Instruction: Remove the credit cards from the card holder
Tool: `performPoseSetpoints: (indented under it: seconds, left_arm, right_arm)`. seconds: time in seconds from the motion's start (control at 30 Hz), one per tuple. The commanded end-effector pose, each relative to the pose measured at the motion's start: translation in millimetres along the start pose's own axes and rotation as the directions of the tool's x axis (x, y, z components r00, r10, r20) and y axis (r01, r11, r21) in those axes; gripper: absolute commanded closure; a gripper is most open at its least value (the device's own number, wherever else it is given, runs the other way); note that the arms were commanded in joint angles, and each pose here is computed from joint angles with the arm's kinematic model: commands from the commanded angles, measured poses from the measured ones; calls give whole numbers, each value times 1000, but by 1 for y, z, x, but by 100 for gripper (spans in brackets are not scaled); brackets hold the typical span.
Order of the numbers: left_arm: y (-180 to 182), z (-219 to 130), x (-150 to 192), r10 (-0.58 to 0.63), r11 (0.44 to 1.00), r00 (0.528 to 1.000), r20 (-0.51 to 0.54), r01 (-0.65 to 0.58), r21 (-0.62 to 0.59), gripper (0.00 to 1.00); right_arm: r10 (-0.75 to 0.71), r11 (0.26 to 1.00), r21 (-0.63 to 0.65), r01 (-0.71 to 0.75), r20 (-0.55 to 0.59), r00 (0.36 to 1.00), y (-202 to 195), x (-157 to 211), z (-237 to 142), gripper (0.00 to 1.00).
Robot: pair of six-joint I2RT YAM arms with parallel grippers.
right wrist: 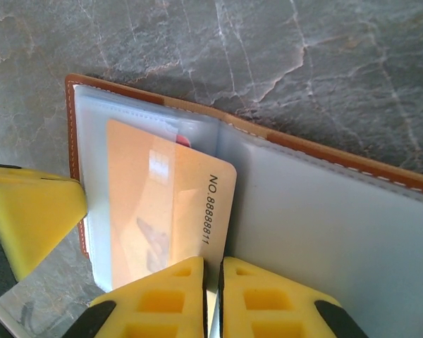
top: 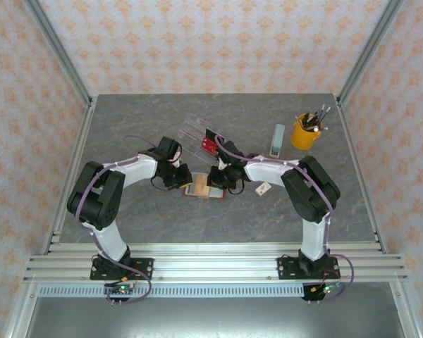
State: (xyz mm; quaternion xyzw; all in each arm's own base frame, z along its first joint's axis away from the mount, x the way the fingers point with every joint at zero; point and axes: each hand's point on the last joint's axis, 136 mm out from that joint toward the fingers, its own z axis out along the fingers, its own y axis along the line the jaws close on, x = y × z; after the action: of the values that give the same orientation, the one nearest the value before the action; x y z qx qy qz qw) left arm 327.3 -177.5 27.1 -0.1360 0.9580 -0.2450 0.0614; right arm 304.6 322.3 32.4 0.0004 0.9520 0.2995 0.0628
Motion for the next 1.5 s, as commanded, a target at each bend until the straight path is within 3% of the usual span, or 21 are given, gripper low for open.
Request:
performPoseSetpoints:
  seconds: [0.0, 0.2, 0.37, 0.8, 1.1, 1.47]
  left_arm:
    - [6, -23, -8, 52, 996, 997, 51, -48, -78, 85]
    - [-28, -31, -9, 102, 993, 993, 60, -105, 53, 85]
    - [-39, -16, 0, 136, 989, 990, 20, -137, 56, 85]
    - [-4, 13, 6, 105, 992, 994, -17, -106, -67, 87]
    - [17, 17, 11, 63, 989, 998, -26, -66, -134, 87]
    - [30, 18, 13, 19, 987, 999, -28, -23, -160, 84]
  right_arm:
    - [7, 999, 31, -7, -9, 1000, -10, 8, 0, 88]
    - [11, 1000, 3, -11, 0, 1000, -4, 4, 4, 86]
    - [22, 1000, -11, -21, 2, 1000, -2, 2, 5, 82]
    - [38, 997, -68, -38, -3, 999, 4, 2, 14, 75]
    - [54, 997, -62, -53, 9, 999, -1, 1, 10, 85]
    - [77, 997, -28, -77, 13, 997, -27, 5, -7, 87]
